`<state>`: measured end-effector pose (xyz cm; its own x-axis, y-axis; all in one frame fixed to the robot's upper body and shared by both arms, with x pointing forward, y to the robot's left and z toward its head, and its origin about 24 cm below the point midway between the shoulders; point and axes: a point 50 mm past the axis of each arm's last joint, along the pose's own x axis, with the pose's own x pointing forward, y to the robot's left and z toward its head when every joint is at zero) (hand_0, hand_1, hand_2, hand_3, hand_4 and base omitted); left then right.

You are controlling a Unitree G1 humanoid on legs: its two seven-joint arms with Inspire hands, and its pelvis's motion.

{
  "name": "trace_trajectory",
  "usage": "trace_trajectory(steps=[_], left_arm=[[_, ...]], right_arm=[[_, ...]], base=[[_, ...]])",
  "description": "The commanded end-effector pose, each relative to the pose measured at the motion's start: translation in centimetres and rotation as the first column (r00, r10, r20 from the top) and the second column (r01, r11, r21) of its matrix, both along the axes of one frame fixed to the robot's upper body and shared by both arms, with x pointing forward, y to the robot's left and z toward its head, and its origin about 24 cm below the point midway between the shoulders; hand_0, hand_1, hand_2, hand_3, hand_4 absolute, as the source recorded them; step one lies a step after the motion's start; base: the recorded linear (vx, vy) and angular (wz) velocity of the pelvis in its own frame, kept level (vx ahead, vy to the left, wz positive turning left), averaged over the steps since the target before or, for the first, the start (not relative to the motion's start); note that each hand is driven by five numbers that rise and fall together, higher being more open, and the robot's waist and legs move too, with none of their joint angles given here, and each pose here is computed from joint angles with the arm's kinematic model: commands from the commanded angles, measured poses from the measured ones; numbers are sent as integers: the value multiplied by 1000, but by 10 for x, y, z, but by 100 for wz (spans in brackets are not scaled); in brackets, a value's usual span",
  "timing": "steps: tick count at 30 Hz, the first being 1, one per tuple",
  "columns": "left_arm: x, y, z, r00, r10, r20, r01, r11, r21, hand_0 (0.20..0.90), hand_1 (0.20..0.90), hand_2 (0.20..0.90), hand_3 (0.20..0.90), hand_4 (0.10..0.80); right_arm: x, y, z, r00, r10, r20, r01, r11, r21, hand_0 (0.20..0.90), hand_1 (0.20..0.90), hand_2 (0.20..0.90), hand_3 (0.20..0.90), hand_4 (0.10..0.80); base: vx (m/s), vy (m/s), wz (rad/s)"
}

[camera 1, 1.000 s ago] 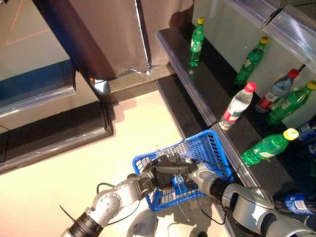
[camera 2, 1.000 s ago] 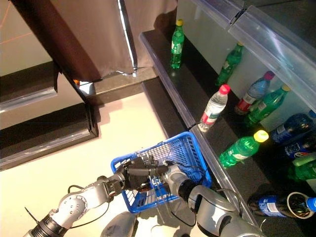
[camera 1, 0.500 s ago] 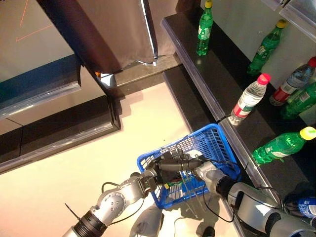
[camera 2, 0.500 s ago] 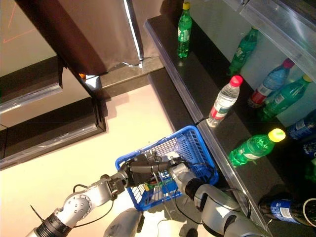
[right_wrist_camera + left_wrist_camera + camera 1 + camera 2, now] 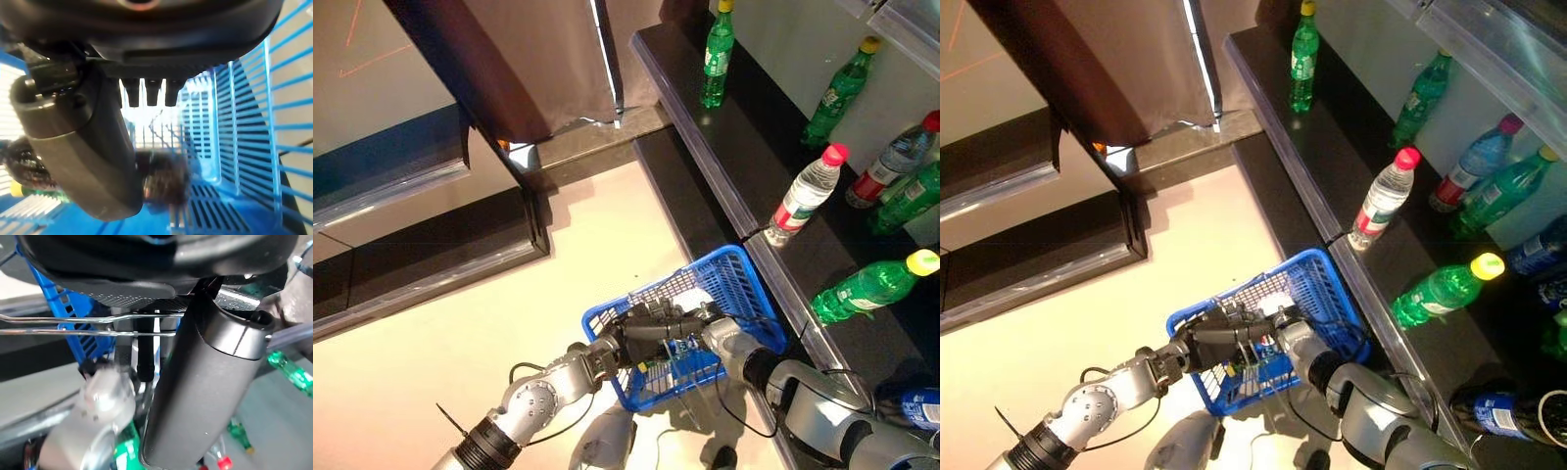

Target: Pick up the drink and place into the basket.

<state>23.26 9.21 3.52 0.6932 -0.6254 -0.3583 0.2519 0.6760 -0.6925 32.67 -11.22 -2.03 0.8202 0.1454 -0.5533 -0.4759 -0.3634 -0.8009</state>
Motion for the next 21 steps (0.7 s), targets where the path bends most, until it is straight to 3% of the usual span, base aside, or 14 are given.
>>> trace_trajectory(steps=[1,11,16,21], left_arm=[[-2,-41,138,856,-45,516,346,791,-504,300,300,300,200,100],[5,-22,131,892,44,451,210,841,-498,300,300,300,200,100],[7,-1,122,910,140,390,82,862,-500,300,300,300,200,100],[2,28,110,893,256,371,-58,882,-468,300,300,300,200,100]], right_arm=[[38,28,63,969,60,240,-84,992,94,900,900,900,900,800],[40,24,89,941,-79,328,-50,929,367,900,900,900,900,800],[27,23,96,926,-134,353,-51,882,469,900,900,900,900,800],[2,-5,90,918,-206,339,-25,824,566,900,900,900,900,800]], base=[[36,-4,0],[53,-12,0],[48,-26,-1],[45,-24,-4]])
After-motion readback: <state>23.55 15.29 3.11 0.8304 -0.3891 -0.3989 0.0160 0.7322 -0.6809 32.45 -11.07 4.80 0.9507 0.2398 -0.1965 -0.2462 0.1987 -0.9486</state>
